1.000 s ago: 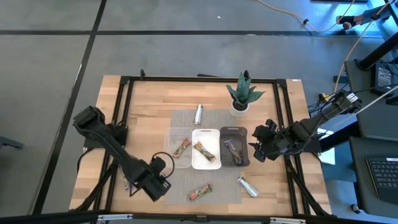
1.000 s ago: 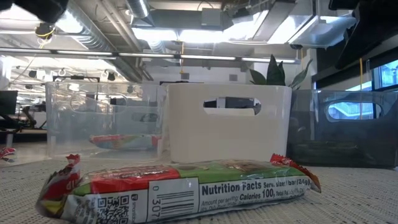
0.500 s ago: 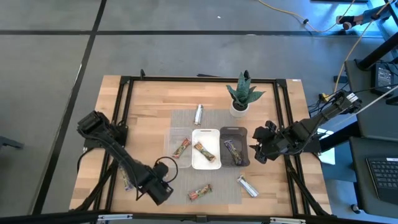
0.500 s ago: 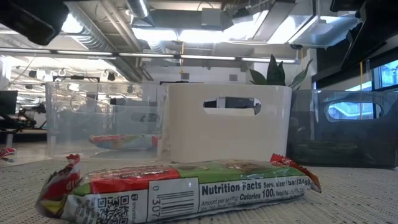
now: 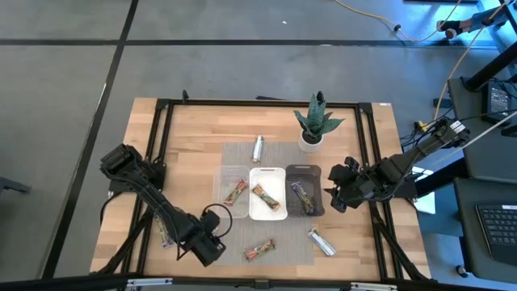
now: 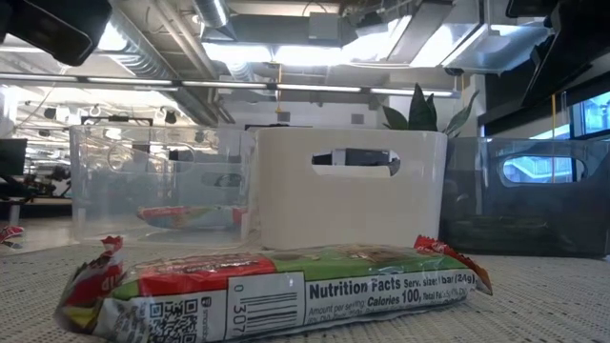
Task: Pick and place Granola Bars by type
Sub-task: Put the left red granola bar into the transparent bin
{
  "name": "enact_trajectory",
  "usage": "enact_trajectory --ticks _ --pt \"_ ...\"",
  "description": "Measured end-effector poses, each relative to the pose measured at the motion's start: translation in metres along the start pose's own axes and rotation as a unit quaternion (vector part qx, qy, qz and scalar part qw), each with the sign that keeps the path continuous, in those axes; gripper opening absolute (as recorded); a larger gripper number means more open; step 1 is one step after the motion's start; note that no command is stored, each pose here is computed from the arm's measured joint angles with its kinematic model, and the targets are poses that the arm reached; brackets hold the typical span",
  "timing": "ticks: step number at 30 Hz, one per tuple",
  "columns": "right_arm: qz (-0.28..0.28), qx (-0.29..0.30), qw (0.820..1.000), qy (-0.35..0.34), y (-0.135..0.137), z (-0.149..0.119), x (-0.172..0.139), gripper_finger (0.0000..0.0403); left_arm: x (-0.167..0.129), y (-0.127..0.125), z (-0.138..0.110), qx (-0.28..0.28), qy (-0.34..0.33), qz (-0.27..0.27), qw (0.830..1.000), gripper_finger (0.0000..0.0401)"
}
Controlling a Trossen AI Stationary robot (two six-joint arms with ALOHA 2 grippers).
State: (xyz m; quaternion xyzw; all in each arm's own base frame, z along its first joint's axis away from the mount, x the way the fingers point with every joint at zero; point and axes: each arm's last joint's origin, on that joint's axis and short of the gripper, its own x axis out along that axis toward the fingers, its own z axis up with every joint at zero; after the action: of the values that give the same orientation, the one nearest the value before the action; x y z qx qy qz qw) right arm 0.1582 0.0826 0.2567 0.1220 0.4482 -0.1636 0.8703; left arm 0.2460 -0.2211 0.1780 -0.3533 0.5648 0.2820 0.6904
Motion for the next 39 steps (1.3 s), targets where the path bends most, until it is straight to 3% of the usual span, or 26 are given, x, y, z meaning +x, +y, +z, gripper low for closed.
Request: enact_trajectory --ticks 9,15,22,30,39 --pt "0.002 0.002 1.000 -0.002 0.000 0.000 0.000 0.0214 0.001 0.003 0.000 -0.044 0.036 0.021 0.998 0.0275" --pt "0.001 0.002 1.000 -0.002 0.000 0.000 0.000 0.0214 0.006 0.004 0.000 -0.033 0.031 0.035 0.998 0.0304" --pt "0.001 0.001 1.000 -0.002 0.000 0.000 0.000 0.0214 0.009 0.004 -0.001 -0.035 0.031 0.041 0.998 0.0306" --pt "0.001 0.002 1.000 -0.003 0.000 0.000 0.000 0.0214 0.032 0.004 -0.004 -0.057 0.038 0.081 0.994 0.0306" --pt "0.001 0.001 1.000 -0.003 0.000 0.000 0.000 0.0214 0.036 0.000 -0.005 -0.062 0.042 0.067 0.995 0.0287"
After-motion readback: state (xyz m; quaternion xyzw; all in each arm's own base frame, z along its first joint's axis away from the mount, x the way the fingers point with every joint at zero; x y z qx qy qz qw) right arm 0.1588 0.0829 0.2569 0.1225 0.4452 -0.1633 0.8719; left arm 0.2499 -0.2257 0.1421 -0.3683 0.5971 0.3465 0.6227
